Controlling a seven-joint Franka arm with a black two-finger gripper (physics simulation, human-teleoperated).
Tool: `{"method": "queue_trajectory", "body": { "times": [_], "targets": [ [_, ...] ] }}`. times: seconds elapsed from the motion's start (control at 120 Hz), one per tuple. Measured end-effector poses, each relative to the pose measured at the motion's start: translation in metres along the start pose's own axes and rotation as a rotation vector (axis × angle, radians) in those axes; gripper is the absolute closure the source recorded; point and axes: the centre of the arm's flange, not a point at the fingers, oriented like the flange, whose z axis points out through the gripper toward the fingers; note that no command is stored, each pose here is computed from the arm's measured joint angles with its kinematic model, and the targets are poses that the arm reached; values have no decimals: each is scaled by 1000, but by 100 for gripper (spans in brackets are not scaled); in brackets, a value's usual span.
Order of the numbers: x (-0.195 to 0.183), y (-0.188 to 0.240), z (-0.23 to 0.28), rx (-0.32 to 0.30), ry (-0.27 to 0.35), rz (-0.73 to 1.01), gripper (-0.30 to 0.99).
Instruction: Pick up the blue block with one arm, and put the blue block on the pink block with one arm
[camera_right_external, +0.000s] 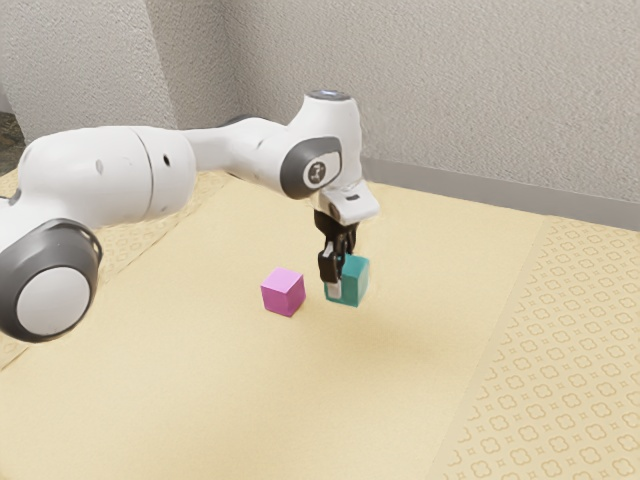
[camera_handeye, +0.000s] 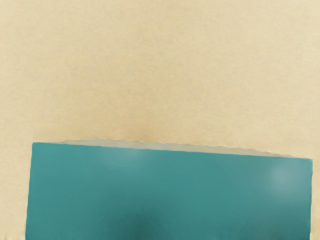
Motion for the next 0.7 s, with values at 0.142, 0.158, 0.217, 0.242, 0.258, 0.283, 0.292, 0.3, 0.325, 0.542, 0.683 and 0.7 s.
{"method": "queue_trajectory", "body": {
  "times": [0.142, 0.158, 0.217, 0.242, 0.258, 0.283, 0.292, 0.3, 0.325, 0.542, 0.683, 0.7],
  "targets": [
    [-72, -8, -10, -21, 0, -35, 32],
    [-80, -10, -10, -24, 0, -36, 32],
    [-105, -16, -9, -31, 0, -36, 32],
    [-113, -19, -8, -33, 0, -32, 32],
    [-118, -20, -8, -34, 1, -28, 32],
    [-122, -22, -5, -38, 0, -20, 32],
    [-124, -23, -3, -40, 0, -16, 32],
    [-125, -24, -1, -43, -1, -13, 32],
    [-127, -26, 3, -49, -2, -2, 32],
    [-138, -51, 23, -50, 3, 97, 32],
    [-137, -64, 31, -42, 11, 156, 32],
    [-138, -66, 33, -42, 12, 161, 32]
  ]
}}
